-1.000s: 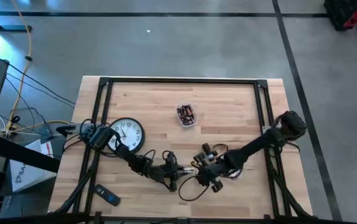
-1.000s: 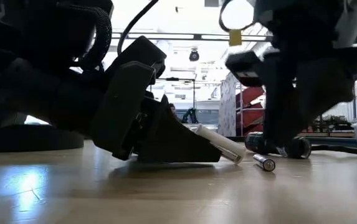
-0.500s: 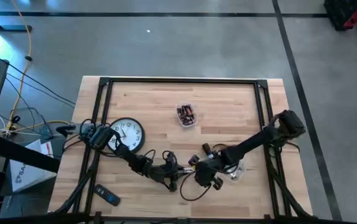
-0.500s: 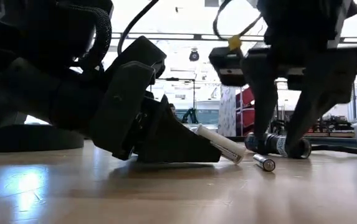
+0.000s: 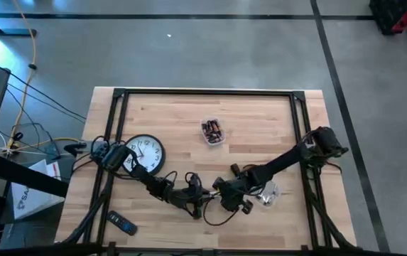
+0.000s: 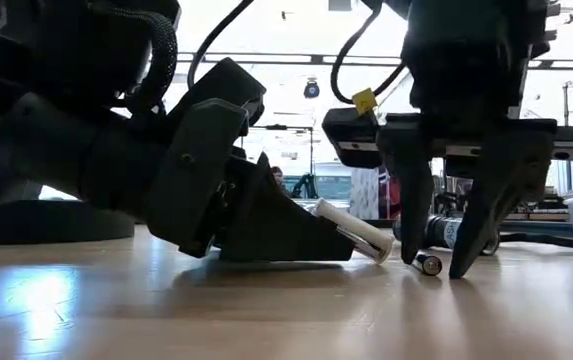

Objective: Insert battery
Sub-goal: Insert the silver battery into the battery holder

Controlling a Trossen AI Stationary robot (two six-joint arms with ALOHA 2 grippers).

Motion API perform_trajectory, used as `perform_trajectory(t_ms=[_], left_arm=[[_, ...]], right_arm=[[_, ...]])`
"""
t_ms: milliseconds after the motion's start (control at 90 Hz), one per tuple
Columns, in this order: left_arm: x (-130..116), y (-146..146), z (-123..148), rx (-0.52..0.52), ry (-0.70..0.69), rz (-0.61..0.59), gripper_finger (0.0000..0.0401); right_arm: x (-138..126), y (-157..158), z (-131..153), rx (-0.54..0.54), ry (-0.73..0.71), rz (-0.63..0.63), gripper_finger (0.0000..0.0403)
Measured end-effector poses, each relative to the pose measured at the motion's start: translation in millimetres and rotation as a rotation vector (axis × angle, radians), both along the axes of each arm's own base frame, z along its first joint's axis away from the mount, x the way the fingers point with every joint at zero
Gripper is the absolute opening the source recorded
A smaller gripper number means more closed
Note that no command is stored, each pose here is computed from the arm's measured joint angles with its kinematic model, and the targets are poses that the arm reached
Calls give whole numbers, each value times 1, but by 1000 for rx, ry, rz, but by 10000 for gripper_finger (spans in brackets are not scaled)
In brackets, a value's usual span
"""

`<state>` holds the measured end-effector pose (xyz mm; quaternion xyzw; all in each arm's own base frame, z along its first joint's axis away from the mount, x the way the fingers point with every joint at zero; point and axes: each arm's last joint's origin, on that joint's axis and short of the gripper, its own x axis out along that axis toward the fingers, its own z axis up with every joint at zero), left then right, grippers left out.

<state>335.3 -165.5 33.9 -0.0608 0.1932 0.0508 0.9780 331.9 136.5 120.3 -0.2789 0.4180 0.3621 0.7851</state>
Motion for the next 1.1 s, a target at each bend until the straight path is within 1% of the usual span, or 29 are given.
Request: perform_trajectory(t_ms=[300, 478, 578, 667, 744, 844, 944, 1100], left_arm=[[0, 0, 0, 0, -2, 0, 62], [0, 0, 0, 1, -4, -1, 63], [0, 0, 0, 1, -5, -2, 63], [0, 0, 0, 1, -6, -1, 63], [0, 0, 0, 2, -7, -1, 63], [0, 0, 1, 4, -8, -3, 63], [0, -1, 1, 2, -4, -23, 63], [0, -2, 0, 8, 7, -56, 73]], right_arm=[[0, -6, -1, 17, 31, -5, 18], [0, -5, -1, 10, 29, -11, 7], [2, -2, 3, 5, 25, -39, 6], [5, 2, 10, 12, 21, -81, 5], [7, 8, 25, 43, -18, -124, 4], [2, 15, 39, 63, -62, -188, 4], [-10, 17, 35, 77, -71, -275, 4], [-20, 25, 26, 184, -162, -411, 4]])
